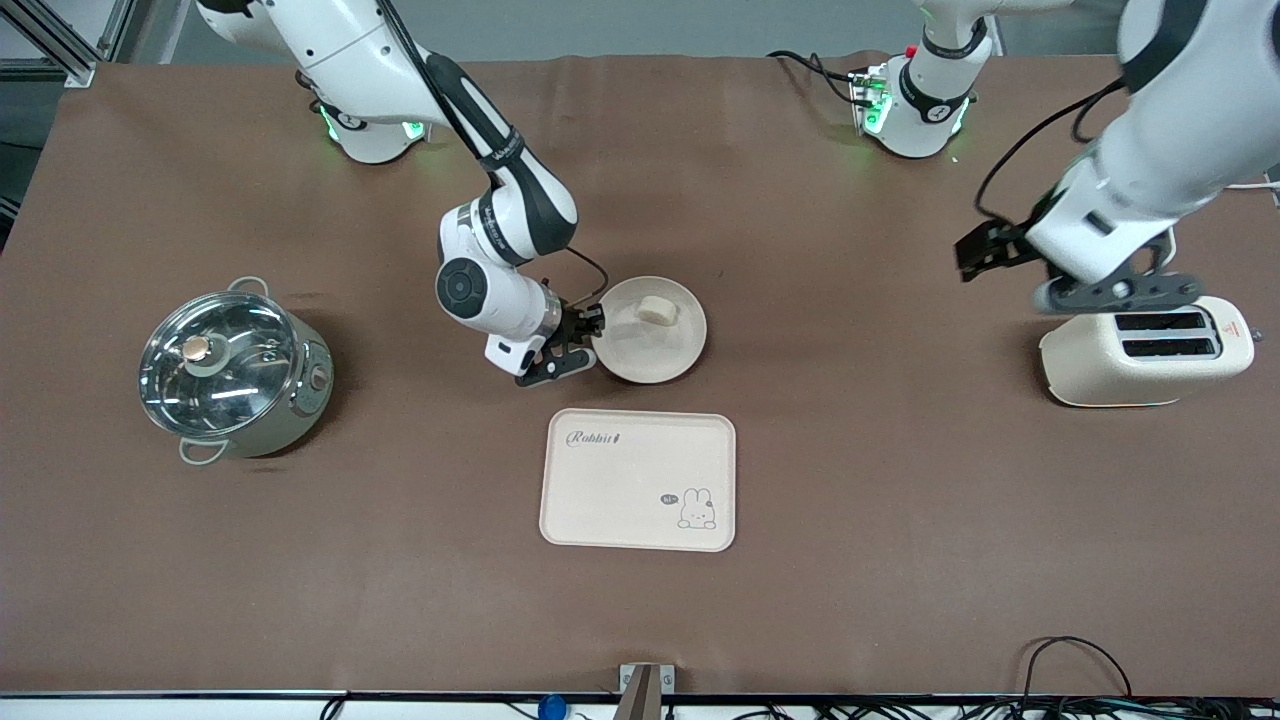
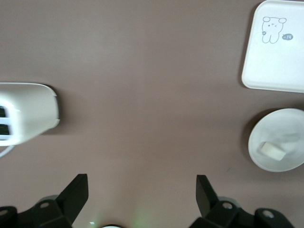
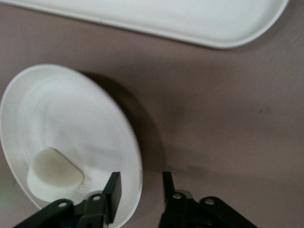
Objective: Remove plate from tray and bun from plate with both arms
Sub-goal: 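Set the plate on the table while the left gripper reaches the bun, then close the left gripper on the white bun inside the plate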
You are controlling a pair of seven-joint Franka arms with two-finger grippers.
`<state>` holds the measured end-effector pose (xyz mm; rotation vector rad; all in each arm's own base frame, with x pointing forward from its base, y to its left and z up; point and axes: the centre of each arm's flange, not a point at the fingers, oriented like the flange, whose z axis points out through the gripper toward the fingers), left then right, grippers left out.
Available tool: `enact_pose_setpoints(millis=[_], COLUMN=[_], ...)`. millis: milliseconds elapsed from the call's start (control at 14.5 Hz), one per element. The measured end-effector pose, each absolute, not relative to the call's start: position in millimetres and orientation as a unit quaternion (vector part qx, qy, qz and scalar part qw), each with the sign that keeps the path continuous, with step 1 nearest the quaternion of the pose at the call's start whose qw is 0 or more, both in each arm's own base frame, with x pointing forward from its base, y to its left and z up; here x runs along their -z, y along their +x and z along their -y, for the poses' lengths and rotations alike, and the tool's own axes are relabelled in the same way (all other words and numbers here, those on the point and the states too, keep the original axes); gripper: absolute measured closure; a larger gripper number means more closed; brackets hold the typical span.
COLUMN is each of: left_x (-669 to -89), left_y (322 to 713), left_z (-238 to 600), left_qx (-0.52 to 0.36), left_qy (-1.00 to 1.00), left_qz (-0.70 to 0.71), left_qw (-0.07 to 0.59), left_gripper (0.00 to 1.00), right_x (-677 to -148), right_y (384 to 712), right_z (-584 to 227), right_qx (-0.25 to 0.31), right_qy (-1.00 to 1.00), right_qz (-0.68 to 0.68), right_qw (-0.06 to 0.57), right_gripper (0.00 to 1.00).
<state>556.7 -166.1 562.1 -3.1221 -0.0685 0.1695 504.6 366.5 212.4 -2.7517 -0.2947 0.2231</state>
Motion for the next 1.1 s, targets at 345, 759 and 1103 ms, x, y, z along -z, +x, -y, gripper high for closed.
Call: enact_pose_setpoints(millis=[345,759,1103], left_x=[-476,-377,-285], left_y=[563,522,473], left_z=[272,415,487], left_qx=[-0.078,-0.057,-0.043], left_qy=[-0.991,-0.973,-0.952], left_qz=[0.108,0.225,0.299], left_qw=[0.003,0.019,0.057], left_gripper=[0.00,0.00,0.00], right_x=[-314,-426,-613], right_y=[614,656,587], right_z=[-231,-5,67], right_qx=[-0.134,-0.060,-0.029], right_qy=[-0.965,-0.987,-0.998], right_qz=[0.066,0.056,0.054], right_qw=[0.218,0.136,0.031], right_gripper=[0.01,0.00,0.00])
